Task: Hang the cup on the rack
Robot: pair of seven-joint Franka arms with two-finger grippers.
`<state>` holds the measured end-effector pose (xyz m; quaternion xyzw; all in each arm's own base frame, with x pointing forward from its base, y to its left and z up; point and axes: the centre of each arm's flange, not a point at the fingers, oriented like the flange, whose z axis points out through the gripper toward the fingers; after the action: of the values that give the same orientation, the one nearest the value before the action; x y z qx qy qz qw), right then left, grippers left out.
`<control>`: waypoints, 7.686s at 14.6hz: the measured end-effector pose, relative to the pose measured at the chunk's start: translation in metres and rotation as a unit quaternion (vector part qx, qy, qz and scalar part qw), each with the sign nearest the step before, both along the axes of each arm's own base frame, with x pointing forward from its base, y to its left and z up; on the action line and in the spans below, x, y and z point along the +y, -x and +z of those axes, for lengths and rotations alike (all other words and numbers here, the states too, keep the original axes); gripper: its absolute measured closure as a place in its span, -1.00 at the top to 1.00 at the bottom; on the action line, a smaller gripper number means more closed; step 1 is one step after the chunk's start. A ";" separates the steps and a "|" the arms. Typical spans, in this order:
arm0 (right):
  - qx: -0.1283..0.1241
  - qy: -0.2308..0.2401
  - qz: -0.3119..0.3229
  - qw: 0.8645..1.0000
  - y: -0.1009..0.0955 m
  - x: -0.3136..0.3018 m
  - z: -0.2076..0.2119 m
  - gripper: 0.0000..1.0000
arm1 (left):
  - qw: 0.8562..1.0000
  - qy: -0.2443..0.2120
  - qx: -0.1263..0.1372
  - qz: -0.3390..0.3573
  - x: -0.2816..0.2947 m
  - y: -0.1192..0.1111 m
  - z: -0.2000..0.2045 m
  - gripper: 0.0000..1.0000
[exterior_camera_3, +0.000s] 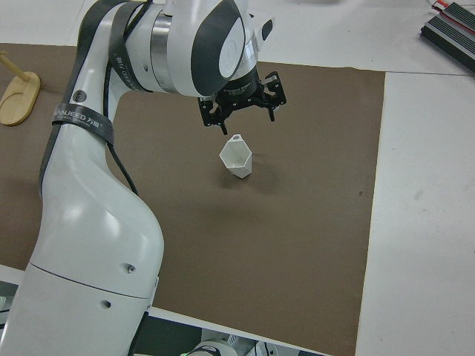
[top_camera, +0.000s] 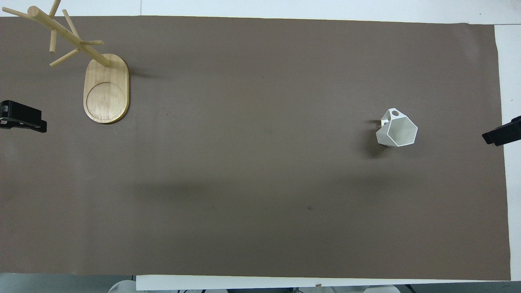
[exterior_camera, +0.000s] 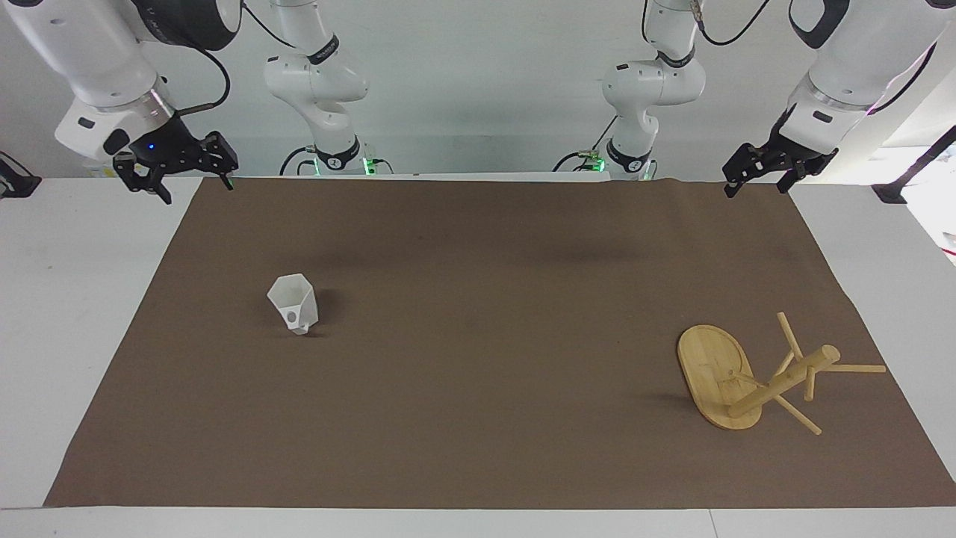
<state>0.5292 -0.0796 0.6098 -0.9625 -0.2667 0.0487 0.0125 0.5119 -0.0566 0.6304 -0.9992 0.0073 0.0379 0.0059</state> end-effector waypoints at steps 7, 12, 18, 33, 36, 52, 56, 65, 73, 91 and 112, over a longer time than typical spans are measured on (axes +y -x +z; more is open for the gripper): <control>-0.093 -0.260 0.241 0.931 -0.037 -0.109 -0.122 1.00 | 1.000 0.000 0.000 0.000 0.000 0.000 0.000 1.00; -0.202 -0.450 0.309 0.813 -0.028 -0.166 -0.253 1.00 | 1.000 0.000 0.000 0.000 0.000 0.000 0.000 1.00; -0.318 -0.563 0.354 0.675 -0.023 -0.145 -0.364 1.00 | 1.000 0.000 0.000 0.000 0.000 0.000 0.000 1.00; -0.341 -0.577 0.355 0.652 -0.025 -0.097 -0.422 1.00 | 1.000 0.000 0.000 0.000 0.000 0.000 0.000 1.00; -0.345 -0.580 0.367 0.641 -0.022 -0.086 -0.428 1.00 | 1.000 0.000 0.000 0.000 0.000 0.000 0.000 1.00; -0.335 -0.595 0.390 0.618 -0.020 -0.048 -0.436 0.79 | 1.000 0.000 0.000 0.000 0.000 0.000 0.000 1.00; -0.333 -0.603 0.395 0.608 -0.024 -0.032 -0.433 0.53 | 1.000 0.000 0.000 0.000 0.000 0.000 0.000 1.00; -0.345 -0.582 0.316 0.665 -0.102 0.137 -0.326 0.53 | 1.000 0.000 0.000 0.000 0.000 0.000 0.000 1.00; -0.347 -0.527 0.198 0.750 -0.094 0.376 -0.301 0.53 | 1.000 0.000 0.000 0.000 0.000 0.000 0.000 1.00; -0.430 -0.488 0.289 0.702 -0.057 0.465 -0.304 0.53 | 0.979 0.038 -0.074 0.187 -0.205 -0.026 -0.073 1.00; -0.436 -0.482 0.292 0.701 -0.061 0.459 -0.304 0.53 | 0.982 0.064 -0.083 0.159 -0.269 -0.049 -0.135 -0.89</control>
<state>0.5899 0.3798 0.3056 -0.6123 -0.4975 -0.5101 0.3424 0.5608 -0.3251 0.4956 -0.9857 -0.1497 -0.0448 -0.0631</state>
